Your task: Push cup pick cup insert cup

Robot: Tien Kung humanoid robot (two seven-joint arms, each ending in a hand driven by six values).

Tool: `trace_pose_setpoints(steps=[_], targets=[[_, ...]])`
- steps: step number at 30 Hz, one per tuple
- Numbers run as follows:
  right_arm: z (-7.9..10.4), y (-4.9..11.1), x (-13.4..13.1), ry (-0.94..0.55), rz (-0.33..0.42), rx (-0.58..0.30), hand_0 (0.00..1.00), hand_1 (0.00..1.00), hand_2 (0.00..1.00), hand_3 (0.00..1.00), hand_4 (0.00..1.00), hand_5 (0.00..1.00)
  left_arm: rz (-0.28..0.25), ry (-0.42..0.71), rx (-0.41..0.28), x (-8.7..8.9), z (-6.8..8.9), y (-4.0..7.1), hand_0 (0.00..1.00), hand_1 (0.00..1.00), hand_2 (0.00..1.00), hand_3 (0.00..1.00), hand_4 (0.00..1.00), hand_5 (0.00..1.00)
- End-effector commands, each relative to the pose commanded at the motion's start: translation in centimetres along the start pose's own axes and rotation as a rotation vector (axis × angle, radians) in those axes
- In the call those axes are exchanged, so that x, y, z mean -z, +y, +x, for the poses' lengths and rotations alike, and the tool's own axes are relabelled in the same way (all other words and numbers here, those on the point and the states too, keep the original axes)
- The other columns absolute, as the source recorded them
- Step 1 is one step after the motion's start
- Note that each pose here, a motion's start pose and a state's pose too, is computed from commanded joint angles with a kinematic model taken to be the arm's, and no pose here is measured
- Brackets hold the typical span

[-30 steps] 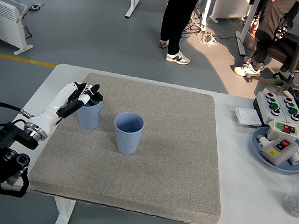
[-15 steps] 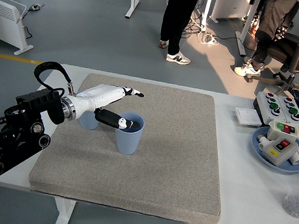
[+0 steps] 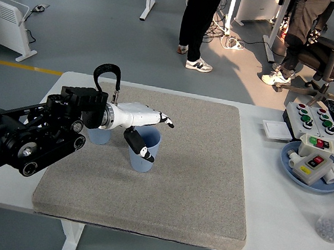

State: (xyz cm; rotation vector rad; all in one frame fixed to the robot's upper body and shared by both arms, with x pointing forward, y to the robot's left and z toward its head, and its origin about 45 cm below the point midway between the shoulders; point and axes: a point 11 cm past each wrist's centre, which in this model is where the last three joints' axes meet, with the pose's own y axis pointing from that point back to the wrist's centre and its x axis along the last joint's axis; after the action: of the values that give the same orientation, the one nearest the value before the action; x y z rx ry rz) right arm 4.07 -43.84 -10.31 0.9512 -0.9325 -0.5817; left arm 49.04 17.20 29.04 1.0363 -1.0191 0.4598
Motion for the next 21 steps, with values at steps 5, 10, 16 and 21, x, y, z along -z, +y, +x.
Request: trace_pose_setpoints(steps=[5,10,16,21], targets=[[0.1,0.0,0.0,0.004,-0.001,-0.002,0.531,0.549,0.504,0.545,0.090,0.936,0.031,0.011,0.036,0.6,-0.3,-0.4,0.795,0.813,0.912,0.826,0.812,0.177],[0.3,0.0,0.0,0.006,-0.001,-0.004,0.531,0.549,0.504,0.545,0.090,0.936,0.033,0.046,0.054,1.3,-1.0,-0.6,0.795,0.813,0.912,0.826,0.812,0.177],[0.3,0.0,0.1,0.008,0.000,-0.004,0.531,0.549,0.503,0.545,0.092,0.933,0.046,0.055,0.055,2.0,-1.6,-0.6,0.733,0.749,0.857,0.775,0.783,0.145],[0.3,0.0,0.1,0.011,0.000,-0.004,0.531,0.549,0.504,0.545,0.092,0.931,0.058,0.036,0.061,2.1,-1.5,-0.5,0.521,0.640,0.744,0.691,0.717,0.076]])
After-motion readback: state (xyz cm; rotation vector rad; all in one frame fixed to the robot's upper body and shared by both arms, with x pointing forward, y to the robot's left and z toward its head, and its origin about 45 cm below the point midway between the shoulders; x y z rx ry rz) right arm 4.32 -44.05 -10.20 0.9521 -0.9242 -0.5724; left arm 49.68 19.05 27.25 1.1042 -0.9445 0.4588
